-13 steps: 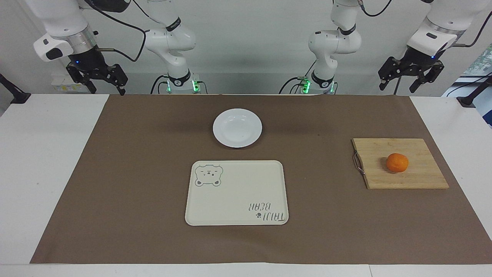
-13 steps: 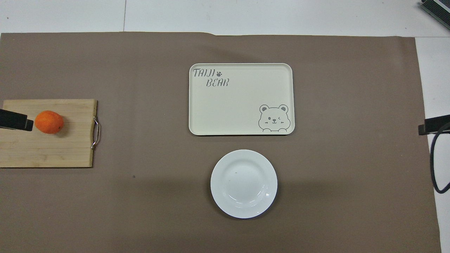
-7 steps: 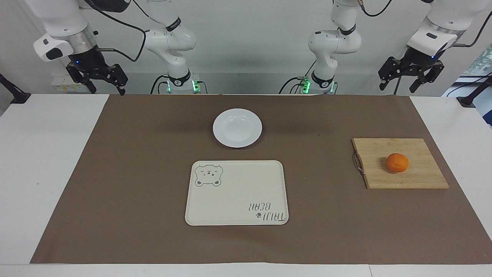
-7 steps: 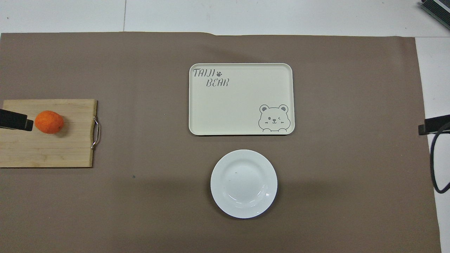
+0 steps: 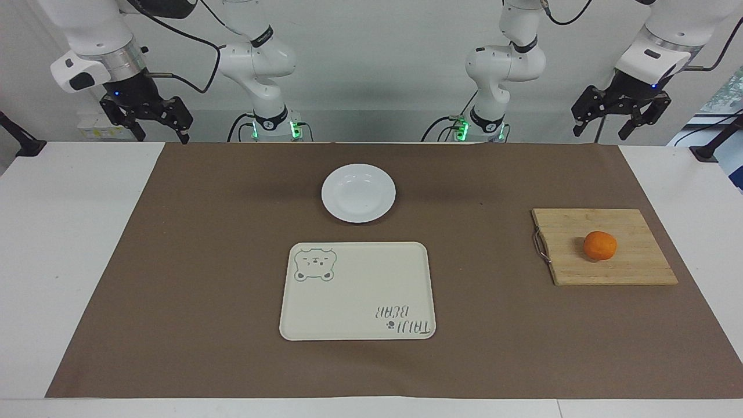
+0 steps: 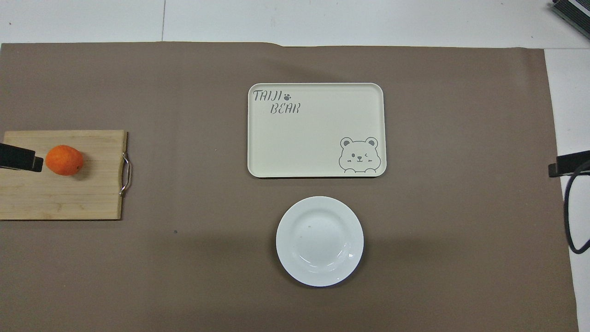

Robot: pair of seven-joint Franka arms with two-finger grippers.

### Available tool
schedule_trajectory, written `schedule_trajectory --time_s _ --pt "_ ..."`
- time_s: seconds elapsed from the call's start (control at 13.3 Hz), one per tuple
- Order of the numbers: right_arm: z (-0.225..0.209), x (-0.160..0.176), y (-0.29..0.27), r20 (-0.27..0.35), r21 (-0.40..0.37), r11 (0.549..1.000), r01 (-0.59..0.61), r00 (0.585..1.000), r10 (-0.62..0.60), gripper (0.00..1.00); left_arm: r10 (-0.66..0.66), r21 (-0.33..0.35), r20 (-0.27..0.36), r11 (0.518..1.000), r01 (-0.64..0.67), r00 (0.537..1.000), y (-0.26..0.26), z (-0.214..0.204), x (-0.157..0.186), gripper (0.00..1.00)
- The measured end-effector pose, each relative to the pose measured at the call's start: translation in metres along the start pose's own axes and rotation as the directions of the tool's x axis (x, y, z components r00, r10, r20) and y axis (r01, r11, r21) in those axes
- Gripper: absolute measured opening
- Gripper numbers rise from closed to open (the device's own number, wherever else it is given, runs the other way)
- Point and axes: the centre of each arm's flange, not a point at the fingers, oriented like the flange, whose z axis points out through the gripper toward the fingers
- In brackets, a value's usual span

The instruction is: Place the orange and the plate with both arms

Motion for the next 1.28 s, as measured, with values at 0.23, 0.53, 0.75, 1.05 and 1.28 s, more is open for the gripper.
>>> schedule_trajectory --time_s 0.23,0.53,0.75,1.05,1.28 --pt "0.000 0.000 0.000 0.000 0.000 1.000 0.000 1.000 0.000 1.00 -0.010 0.000 0.004 1.000 0.010 1.000 -0.004 0.000 -0.001 1.00" --pt "0.000 0.000 0.000 0.000 0.000 1.000 0.000 1.000 0.000 1.00 -0.018 0.000 0.002 1.000 0.018 1.000 -0.008 0.000 -0.001 1.00" --pt "0.000 0.000 0.000 0.000 0.000 1.000 0.000 1.000 0.000 1.00 -0.019 0.007 -0.048 1.000 0.019 0.999 -0.014 -0.002 0.005 1.00" --pt "0.000 0.000 0.000 0.000 0.000 1.000 0.000 1.000 0.000 1.00 0.066 0.032 -0.099 0.997 -0.064 0.993 -0.065 0.033 0.016 1.00" --pt "0.000 0.000 0.000 0.000 0.000 1.000 0.000 1.000 0.000 1.00 0.137 0.052 -0.106 0.990 -0.132 0.985 -0.098 0.084 0.033 1.00"
